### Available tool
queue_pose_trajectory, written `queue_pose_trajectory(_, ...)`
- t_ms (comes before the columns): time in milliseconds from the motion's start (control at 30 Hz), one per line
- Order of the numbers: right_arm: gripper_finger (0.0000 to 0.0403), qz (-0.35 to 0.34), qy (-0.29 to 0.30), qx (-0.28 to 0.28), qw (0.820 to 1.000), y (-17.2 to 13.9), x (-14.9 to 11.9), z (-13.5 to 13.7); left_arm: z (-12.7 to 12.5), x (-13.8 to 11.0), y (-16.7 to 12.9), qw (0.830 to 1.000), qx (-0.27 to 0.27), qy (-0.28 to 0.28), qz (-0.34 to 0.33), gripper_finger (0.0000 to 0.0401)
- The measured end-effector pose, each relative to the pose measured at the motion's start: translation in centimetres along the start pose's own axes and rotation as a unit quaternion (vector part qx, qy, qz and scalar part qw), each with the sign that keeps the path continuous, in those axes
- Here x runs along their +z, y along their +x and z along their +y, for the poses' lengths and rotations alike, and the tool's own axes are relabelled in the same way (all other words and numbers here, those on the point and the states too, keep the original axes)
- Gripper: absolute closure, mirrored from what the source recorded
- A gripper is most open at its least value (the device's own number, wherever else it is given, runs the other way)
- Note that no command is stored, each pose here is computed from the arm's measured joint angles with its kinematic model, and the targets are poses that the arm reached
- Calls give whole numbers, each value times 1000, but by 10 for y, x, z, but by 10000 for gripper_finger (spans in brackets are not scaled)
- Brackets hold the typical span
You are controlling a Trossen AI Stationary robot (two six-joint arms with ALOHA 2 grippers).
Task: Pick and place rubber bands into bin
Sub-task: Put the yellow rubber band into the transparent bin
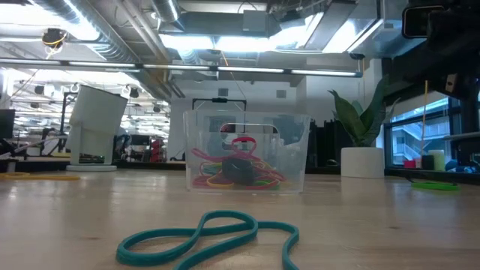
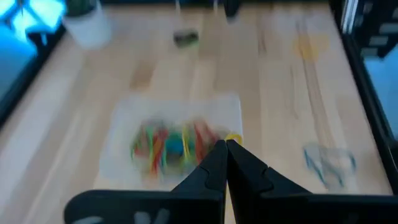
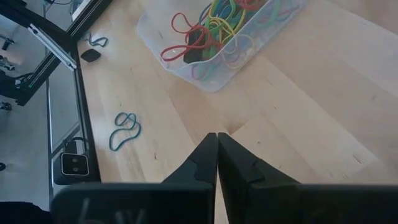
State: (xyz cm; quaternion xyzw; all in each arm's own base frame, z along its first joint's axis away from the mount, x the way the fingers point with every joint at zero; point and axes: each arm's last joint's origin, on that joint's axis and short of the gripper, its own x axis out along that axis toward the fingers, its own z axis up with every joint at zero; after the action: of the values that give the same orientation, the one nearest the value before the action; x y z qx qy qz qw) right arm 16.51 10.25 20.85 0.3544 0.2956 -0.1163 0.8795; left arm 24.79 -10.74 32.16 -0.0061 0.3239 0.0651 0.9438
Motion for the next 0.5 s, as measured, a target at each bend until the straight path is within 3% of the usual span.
queue_pose_trajectory(167, 386, -1, 2, 3, 1000, 0, 0, 1, 21, 25, 21, 998, -12, 18, -65, 400)
queue_pose_trajectory(333, 386, -1, 1, 2, 1000, 0, 0, 1, 35, 27, 49, 999, -18, -2, -39, 399)
queue_pose_trajectory(500, 386, 4, -7, -8, 1000, 5, -3, 0, 32, 21, 85, 999, -31, -20, -11, 399)
